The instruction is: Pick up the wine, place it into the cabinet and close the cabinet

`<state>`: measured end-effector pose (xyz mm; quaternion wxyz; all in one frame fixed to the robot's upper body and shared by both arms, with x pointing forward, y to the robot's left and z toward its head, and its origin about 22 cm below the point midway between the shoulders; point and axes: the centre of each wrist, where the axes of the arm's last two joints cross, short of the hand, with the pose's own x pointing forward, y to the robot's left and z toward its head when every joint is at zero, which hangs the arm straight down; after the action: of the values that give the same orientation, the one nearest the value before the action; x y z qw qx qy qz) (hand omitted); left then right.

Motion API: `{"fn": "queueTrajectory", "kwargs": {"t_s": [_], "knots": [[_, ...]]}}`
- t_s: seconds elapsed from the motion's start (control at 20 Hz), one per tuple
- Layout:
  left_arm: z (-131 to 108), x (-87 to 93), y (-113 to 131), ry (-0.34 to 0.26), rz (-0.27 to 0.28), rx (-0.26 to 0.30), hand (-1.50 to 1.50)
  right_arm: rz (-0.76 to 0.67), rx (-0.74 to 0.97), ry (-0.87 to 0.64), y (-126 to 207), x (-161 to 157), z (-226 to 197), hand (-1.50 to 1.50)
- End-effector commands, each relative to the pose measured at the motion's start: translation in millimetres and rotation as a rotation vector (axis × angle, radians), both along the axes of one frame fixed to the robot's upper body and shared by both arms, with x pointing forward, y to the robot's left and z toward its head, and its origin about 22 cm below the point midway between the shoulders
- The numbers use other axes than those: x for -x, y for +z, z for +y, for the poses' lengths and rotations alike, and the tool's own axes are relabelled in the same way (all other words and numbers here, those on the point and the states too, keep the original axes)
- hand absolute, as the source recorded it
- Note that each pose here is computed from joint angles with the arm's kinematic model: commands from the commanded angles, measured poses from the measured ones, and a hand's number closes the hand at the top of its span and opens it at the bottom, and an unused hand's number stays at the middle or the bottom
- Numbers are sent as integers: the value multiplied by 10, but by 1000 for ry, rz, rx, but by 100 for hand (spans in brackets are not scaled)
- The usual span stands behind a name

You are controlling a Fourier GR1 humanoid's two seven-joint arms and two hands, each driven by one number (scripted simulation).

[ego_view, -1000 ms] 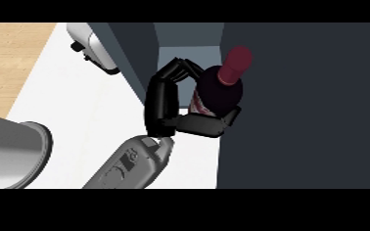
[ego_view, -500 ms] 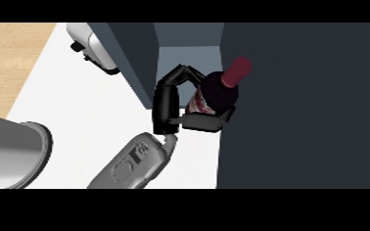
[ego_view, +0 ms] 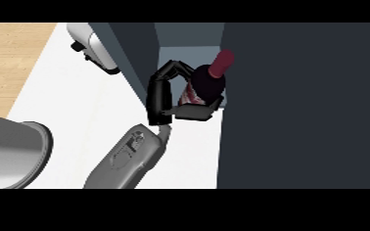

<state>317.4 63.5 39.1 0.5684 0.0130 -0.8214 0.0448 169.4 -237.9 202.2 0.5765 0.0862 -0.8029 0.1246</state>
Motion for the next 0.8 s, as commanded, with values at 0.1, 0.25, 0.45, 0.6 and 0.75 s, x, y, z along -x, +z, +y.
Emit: {"fn": "queueTrajectory", "kwargs": {"t_s": [0.1,0.25,0.45,0.6,0.75], "knots": [[130,-58,-165,35,-7,19,150,-52,-38,55,171,352,16,-150],[183,-80,-225,19,18,11,150,-27,-20,57,116,261,-94,-150],[219,-438,-66,22,47,21,150,-50,-52,54,32,245,-39,-150],[249,-445,-110,2,61,30,150,-43,-44,48,65,252,-83,-150],[330,-517,-48,16,73,45,150,-60,-42,58,37,294,-56,-150]]}}
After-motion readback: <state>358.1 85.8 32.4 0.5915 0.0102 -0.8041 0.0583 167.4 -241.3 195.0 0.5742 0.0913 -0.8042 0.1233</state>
